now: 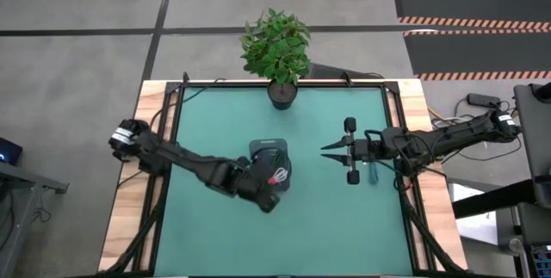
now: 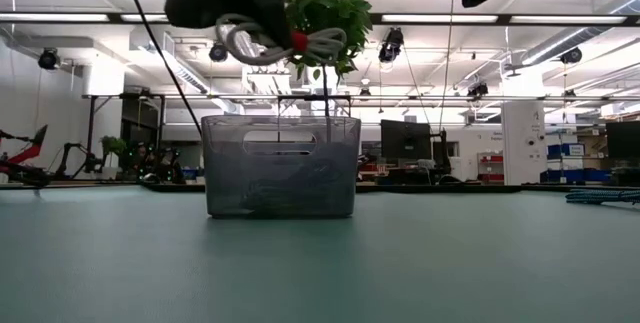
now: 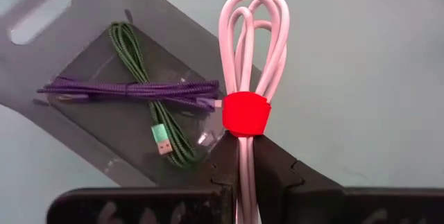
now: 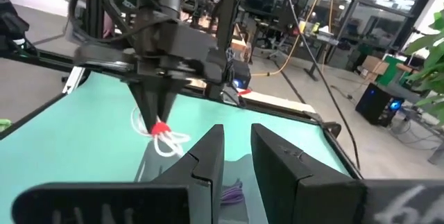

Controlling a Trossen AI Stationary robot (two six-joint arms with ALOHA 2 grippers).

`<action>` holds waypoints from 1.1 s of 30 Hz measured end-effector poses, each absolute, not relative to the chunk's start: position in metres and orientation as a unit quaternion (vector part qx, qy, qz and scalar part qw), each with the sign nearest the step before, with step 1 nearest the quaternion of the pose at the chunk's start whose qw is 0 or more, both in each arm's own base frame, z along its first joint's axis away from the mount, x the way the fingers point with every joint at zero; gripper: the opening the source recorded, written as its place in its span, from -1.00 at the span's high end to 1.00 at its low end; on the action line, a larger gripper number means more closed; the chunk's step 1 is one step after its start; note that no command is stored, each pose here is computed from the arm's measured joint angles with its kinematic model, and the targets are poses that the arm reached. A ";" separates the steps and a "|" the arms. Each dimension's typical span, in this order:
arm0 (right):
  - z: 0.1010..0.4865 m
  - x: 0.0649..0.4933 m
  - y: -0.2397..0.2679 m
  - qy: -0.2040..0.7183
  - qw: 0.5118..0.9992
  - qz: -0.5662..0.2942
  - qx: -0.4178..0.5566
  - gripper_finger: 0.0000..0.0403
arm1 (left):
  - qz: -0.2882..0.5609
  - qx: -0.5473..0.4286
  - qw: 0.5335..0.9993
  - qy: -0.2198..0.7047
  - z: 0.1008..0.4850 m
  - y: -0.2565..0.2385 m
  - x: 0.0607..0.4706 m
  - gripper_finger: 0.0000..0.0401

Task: Pick and place USB-C Cables
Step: Put the white charger cable into the black bin

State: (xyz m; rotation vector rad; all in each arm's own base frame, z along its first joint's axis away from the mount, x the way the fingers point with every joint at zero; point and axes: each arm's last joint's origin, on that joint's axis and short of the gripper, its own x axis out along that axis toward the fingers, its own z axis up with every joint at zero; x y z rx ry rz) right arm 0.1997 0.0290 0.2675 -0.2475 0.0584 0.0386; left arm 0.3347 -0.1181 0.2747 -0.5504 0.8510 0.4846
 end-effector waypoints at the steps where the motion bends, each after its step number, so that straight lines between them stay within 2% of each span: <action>1: 0.268 0.200 0.029 0.028 0.992 0.019 -0.124 0.69 | 0.227 -0.267 0.844 0.406 0.275 -0.116 0.336 0.95; 13: 0.266 0.202 0.029 0.031 0.993 0.019 -0.111 0.69 | 0.231 -0.291 0.830 0.416 0.276 -0.088 0.343 0.95; 25: 0.264 0.203 0.030 0.039 0.995 0.018 -0.087 0.69 | 0.249 -0.320 0.815 0.413 0.276 -0.082 0.341 0.95; 33: 0.264 0.203 0.029 0.040 0.995 0.018 -0.089 0.69 | 0.287 -0.328 0.808 0.396 0.269 -0.064 0.344 0.95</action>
